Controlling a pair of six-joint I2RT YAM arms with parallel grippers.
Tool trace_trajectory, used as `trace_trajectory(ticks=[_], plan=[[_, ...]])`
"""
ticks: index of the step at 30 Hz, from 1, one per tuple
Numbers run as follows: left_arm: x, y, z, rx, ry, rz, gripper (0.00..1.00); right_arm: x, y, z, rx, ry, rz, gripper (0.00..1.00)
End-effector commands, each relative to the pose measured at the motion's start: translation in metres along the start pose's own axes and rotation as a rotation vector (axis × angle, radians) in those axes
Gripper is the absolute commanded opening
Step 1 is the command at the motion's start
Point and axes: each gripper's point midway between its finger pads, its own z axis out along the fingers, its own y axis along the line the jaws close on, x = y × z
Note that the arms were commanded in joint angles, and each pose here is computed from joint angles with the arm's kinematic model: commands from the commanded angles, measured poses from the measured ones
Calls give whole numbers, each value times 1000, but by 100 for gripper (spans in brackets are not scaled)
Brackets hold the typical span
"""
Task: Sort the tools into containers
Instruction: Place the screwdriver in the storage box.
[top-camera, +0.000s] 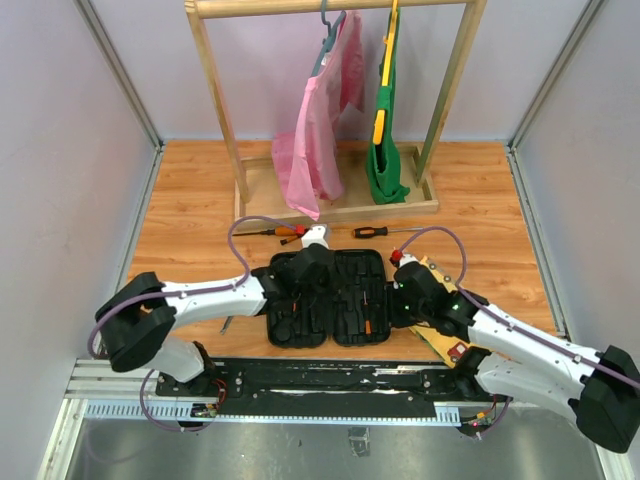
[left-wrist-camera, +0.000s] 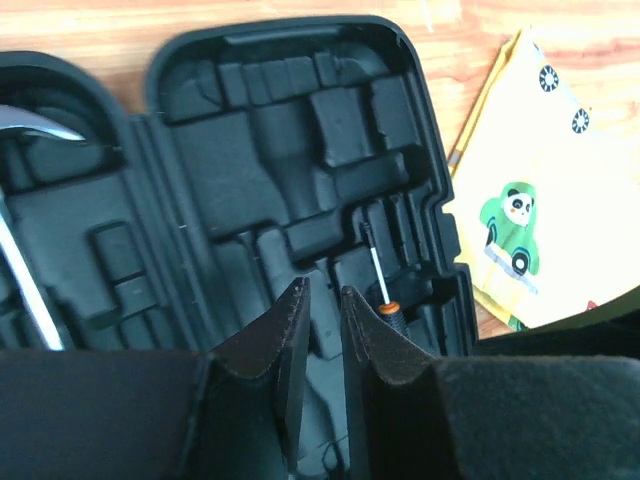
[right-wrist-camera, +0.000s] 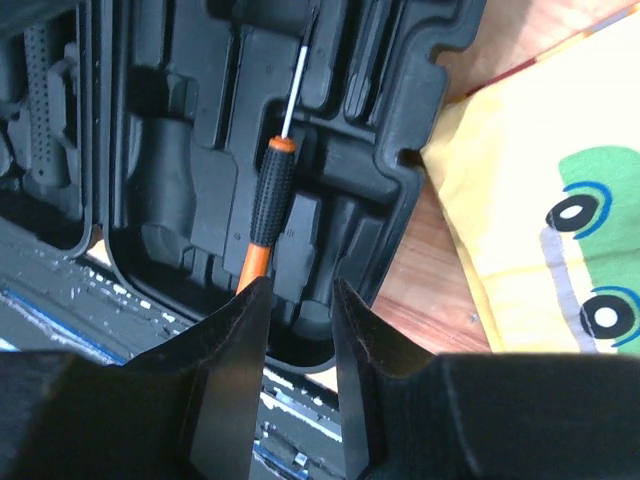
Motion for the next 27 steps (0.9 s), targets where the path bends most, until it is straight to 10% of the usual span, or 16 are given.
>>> trace_trajectory(ticks=[1,27], plan=[[-21,23,-23,-53,-83,30,23,-12,12,0,19,-20,-36,31],[-1,93,-47,-116,-64,32,26,-12,23,19,142,49,-82,19]])
